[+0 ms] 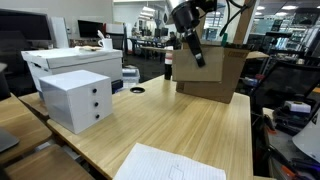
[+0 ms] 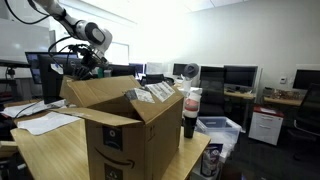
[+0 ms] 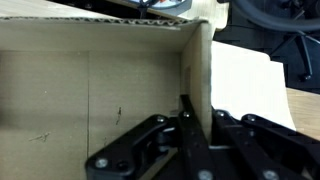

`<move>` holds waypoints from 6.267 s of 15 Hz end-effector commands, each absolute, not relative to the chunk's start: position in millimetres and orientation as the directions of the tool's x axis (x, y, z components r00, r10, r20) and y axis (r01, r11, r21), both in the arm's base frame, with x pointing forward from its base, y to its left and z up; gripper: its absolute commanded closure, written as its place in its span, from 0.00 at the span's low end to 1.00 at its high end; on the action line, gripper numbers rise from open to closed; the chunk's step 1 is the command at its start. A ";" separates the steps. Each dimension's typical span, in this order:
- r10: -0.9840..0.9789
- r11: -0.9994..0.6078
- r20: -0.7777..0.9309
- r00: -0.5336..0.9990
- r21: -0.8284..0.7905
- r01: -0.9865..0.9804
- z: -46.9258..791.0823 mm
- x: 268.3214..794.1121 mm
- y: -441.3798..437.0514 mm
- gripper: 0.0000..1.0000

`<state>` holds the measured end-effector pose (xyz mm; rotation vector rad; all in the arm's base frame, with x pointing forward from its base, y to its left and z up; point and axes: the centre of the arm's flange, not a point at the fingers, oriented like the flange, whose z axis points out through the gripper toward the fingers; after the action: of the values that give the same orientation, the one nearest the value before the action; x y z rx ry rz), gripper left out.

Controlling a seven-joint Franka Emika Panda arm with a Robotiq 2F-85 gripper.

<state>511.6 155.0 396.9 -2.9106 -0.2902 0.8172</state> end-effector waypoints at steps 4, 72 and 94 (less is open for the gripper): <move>0.182 -0.977 -0.359 0.915 -0.174 0.126 381.5 509.5 173.5 0.97; 0.222 -0.975 -0.308 0.925 -0.076 0.208 378.9 510.2 196.9 0.00; 0.341 -0.940 -0.212 0.916 -0.094 0.328 558.2 498.5 32.6 0.00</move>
<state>498.2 32.2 558.4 -3.0196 -0.5313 0.3543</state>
